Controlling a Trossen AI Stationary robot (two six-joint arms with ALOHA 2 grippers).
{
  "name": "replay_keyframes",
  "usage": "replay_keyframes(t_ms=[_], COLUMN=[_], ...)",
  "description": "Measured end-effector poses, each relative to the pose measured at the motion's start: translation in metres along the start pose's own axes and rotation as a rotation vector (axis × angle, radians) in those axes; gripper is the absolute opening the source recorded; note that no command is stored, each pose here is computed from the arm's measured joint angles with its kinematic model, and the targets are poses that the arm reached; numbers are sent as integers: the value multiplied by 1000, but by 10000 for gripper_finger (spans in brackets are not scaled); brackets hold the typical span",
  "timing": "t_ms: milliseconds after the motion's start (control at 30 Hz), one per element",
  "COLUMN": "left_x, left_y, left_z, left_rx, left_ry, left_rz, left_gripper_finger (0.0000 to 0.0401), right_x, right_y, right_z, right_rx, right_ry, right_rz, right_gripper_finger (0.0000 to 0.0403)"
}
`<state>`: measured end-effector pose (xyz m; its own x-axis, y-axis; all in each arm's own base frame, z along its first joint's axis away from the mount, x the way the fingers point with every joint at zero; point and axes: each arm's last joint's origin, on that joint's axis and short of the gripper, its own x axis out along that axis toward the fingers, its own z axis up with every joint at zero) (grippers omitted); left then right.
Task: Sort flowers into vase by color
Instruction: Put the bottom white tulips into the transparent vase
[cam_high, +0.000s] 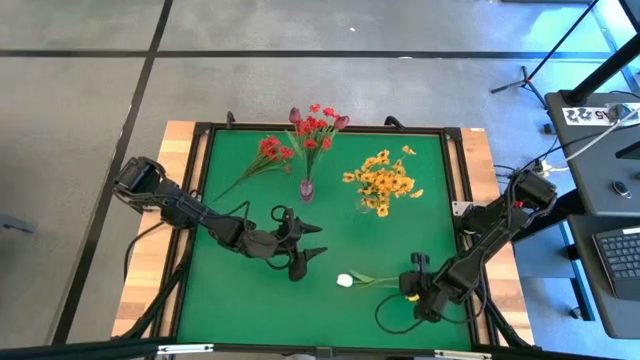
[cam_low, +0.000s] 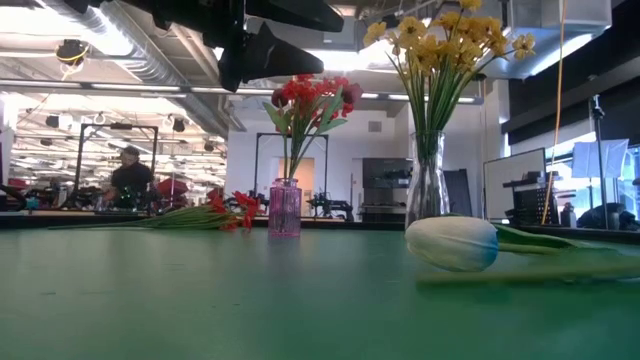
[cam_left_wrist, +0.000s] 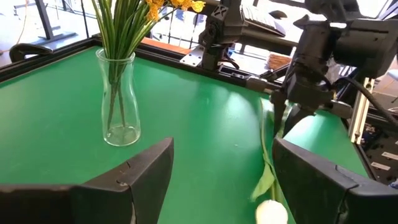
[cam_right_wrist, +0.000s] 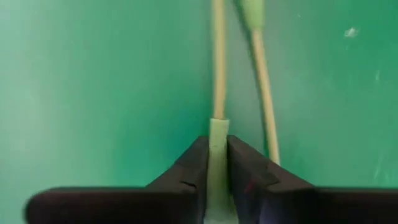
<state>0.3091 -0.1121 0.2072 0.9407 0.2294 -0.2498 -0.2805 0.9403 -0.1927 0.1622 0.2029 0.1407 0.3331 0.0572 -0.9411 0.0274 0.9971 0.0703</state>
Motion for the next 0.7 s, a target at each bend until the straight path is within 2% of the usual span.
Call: replay_keyframes(t_ms=[67,200,300,400,533,700], left_x=[0,1,1,1,3,10], left_y=[0,-2,-3,-5,-17,-30], left_z=[0,0,-1,1,20,53], left_rx=[-6,-44,-74,-78,-31,52], left_ry=[3,41,58,68,65,95], left_rz=[-8,-101,-140,-164,-229,-206], left_gripper_finger=[266,266,266,266,266,266], right_x=[-6,-20,-31,-44,-61,-72], right_y=[4,8,13,16,15,5], right_z=[4,11,19,27,43,67], right_rx=[-17,-34,-36,-45,-52,-91], right_ry=[19,49,40,28,19,17], right_rz=[-3,-39,-55,-93,-129,-161], right_gripper_finger=[38,11,11,27,35,18])
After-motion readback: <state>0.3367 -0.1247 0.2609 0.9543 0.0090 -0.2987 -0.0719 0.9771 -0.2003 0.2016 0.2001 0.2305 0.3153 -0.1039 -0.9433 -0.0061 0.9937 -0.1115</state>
